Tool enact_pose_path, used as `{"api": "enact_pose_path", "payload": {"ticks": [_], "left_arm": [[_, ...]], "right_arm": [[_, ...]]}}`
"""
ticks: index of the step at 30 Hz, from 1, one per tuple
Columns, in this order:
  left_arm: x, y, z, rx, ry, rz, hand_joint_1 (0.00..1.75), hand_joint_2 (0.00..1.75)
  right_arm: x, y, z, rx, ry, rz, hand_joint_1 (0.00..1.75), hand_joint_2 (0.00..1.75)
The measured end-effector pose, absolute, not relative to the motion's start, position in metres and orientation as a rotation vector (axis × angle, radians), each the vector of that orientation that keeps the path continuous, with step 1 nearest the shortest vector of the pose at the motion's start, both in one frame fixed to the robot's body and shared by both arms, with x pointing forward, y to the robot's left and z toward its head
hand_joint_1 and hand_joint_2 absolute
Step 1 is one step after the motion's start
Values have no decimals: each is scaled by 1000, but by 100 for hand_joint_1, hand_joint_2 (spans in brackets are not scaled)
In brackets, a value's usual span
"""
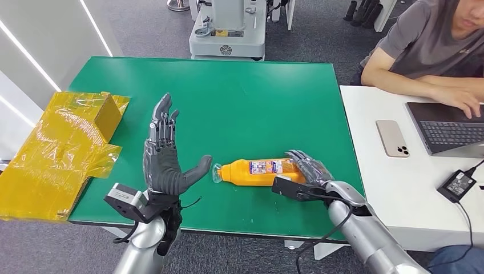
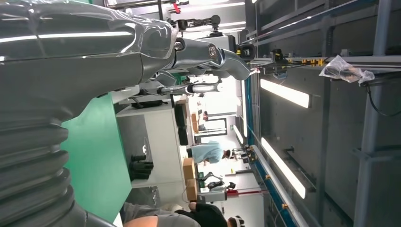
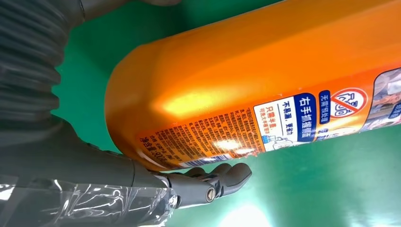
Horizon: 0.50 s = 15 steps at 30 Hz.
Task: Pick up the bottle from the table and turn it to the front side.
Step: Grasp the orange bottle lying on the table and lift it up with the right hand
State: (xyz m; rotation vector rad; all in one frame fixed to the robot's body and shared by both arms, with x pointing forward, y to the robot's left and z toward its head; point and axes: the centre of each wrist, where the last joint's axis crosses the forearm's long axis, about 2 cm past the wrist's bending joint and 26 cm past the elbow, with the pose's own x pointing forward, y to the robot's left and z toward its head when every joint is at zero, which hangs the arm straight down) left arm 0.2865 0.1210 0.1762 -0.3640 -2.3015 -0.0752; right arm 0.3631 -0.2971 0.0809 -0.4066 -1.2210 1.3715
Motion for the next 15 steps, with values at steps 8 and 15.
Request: {"api": "enact_pose_path", "payload": {"ticks": [8, 15], "left_arm": [[286, 121, 176, -365, -2301, -75, 0, 175], [286, 121, 176, -365, -2300, -75, 0, 175]], "right_arm": [[365, -299, 81, -411, -1212, 1370, 0, 175], [364, -300, 79, -406, -1205, 1363, 0, 175]]}}
